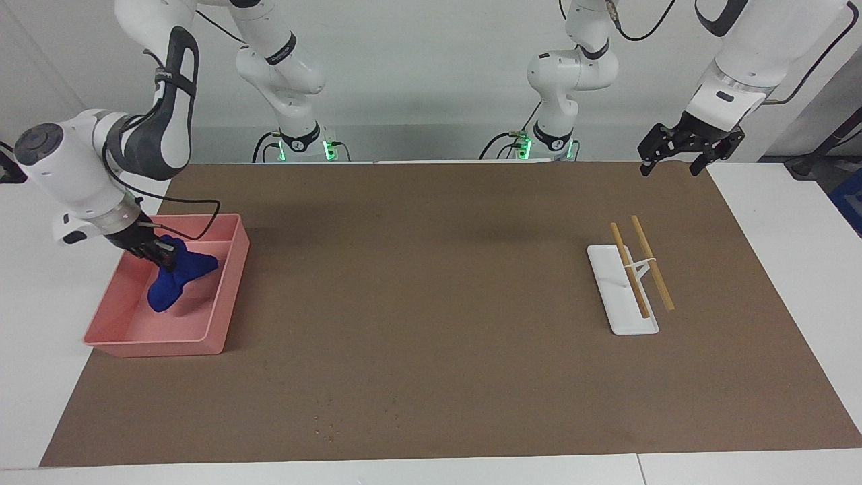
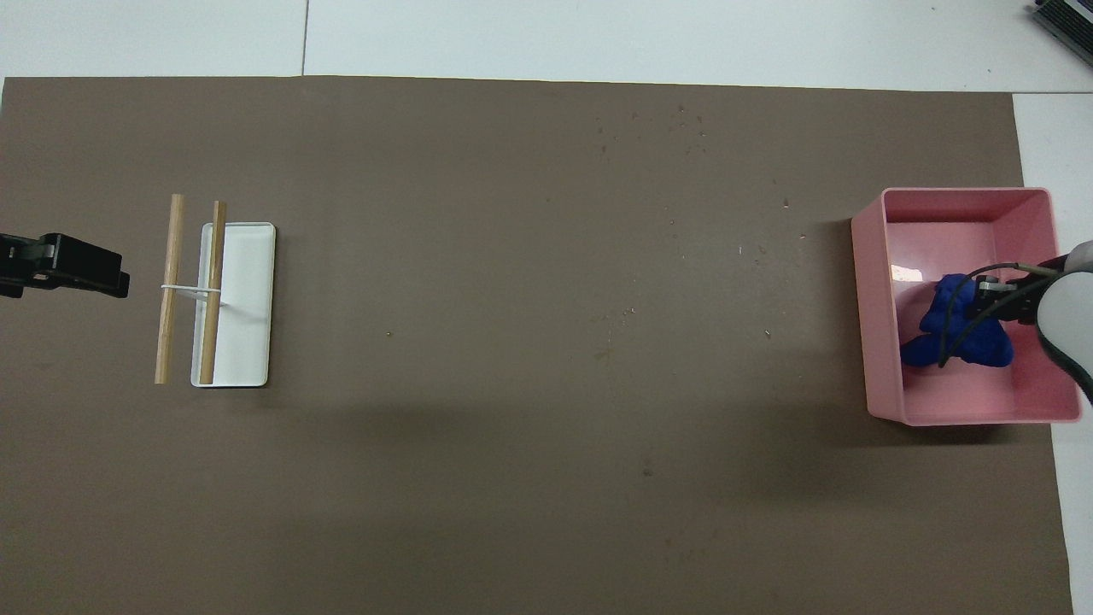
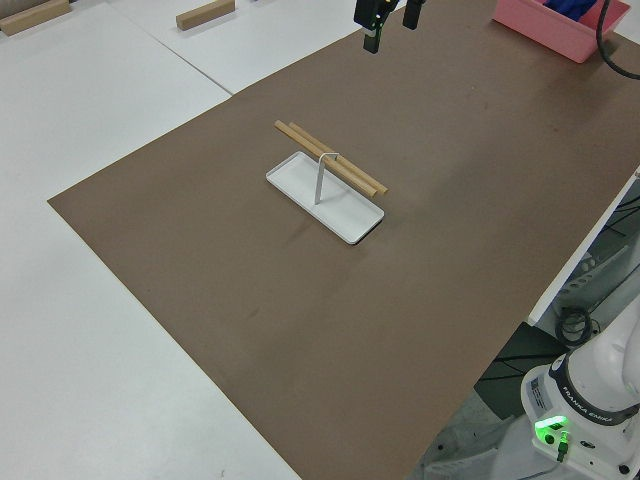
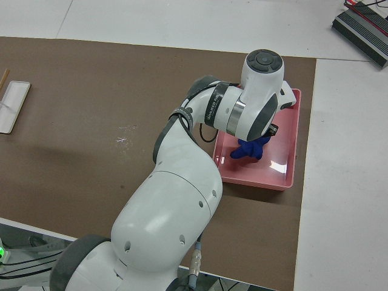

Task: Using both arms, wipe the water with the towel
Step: 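Open the right gripper to drop the cloth and lift away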

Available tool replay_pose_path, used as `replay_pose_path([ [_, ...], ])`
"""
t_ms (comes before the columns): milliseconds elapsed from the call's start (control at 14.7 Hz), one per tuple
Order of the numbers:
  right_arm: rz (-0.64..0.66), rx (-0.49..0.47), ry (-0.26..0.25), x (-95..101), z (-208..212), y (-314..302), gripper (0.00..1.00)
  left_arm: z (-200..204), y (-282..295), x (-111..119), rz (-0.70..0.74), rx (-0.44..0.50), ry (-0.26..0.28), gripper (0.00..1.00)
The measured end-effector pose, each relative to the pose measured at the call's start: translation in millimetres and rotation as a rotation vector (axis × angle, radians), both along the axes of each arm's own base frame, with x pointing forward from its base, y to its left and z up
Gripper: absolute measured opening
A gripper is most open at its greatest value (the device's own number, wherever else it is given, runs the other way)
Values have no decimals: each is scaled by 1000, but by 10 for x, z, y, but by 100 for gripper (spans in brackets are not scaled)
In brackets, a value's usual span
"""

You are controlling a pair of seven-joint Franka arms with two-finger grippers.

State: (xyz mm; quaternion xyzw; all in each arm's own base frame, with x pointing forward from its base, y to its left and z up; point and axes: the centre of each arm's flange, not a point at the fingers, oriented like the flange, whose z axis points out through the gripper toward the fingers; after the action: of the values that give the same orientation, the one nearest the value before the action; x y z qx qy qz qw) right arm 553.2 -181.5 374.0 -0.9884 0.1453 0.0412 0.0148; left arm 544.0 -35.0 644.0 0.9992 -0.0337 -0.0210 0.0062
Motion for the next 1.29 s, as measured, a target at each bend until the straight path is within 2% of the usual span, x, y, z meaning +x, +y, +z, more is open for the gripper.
replay_pose_path([
  [136,5,1,29,-150,-114,-46,14,1,-1,2,0,0,-2,100],
  [272,32,-38,49,-242,-110,-95,14,3,-1,6,0,0,-5,100],
  [612,53,-71,42,-235,160,-80,61,2,-1,5,2,0,-5,100],
  [680,58,-76,33,-197,326,-52,73,3,0,5,3,0,-5,100],
  [884,85,-102,-23,-70,1014,171,100,4,8,5,6,0,-5,100],
  [1088,80,-109,-50,-8,1691,612,100,4,8,5,15,0,-5,100],
  [1293,75,-88,-62,48,2111,1228,100,4,7,5,19,0,-5,100],
])
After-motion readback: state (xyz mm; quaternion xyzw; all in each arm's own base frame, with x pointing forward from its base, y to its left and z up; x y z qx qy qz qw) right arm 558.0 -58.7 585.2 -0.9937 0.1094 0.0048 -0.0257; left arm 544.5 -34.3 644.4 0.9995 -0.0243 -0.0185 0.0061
